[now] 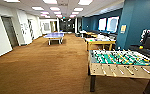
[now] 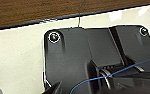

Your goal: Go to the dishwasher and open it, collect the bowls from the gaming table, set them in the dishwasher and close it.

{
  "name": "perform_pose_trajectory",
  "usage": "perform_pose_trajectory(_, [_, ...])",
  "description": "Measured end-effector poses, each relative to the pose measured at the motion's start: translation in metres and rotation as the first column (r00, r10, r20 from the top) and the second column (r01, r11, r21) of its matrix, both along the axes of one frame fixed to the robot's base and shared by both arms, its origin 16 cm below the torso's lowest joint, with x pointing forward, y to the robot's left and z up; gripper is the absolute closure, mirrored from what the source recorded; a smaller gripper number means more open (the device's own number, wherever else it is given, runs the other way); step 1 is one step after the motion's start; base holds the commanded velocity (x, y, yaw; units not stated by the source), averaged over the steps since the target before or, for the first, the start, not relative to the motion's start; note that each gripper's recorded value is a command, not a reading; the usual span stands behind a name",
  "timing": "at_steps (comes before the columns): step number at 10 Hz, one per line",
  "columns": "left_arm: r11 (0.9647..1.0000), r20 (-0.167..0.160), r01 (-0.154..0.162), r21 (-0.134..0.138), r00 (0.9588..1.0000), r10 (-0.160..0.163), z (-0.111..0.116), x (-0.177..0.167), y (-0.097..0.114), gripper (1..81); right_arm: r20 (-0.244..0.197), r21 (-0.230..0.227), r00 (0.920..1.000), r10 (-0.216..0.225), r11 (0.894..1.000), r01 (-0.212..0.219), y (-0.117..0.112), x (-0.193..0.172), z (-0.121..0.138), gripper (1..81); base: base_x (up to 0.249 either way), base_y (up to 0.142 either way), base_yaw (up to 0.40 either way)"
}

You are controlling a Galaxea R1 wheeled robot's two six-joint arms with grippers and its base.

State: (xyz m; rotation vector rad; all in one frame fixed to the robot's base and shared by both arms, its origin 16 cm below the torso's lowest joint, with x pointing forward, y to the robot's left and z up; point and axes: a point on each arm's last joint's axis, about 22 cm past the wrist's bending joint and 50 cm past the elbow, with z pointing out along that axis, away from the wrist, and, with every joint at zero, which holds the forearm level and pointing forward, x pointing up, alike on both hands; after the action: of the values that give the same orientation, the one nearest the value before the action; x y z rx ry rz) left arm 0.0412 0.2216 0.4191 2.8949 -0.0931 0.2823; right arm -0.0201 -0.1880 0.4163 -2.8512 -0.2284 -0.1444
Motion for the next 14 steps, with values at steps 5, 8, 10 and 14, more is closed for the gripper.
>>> perform_pose_trajectory(5, [1.0, 0.001, 0.0, 0.0, 1.0, 0.0, 0.0001, 0.0003, 0.0, 1.0, -0.001, 0.003, 1.0, 0.0, 1.0, 0.0, 0.0025, -0.0004, 0.0002, 1.0, 0.113, 0.0, 0.0])
perform_pose_trajectory(8, [1.0, 0.001, 0.0, 0.0, 1.0, 0.0, 0.0, 0.0002, 0.0, 1.0, -0.001, 0.003, 1.0, 0.0, 1.0, 0.0, 0.0025, -0.0004, 0.0002, 1.0, 0.113, 0.025, 0.0])
perform_pose_trajectory(10, [1.0, 0.001, 0.0, -0.005, 1.0, 0.0, 0.0002, 0.0003, -0.0036, 1.0, 0.0, 0.0, 1.0, 0.0, 1.0, 0.0, -0.0002, 0.0, 0.0, 1.0, 0.108, 0.076, 0.0])
perform_pose_trajectory(14, [1.0, 0.001, -0.001, 0.0, 1.0, 0.001, 0.0001, 0.0008, 0.0, 1.0, -0.001, 0.011, 1.0, 0.0, 1.0, 0.0, 0.0097, 0.0001, 0.0007, 1.0, 0.11, 0.071, 0.0])
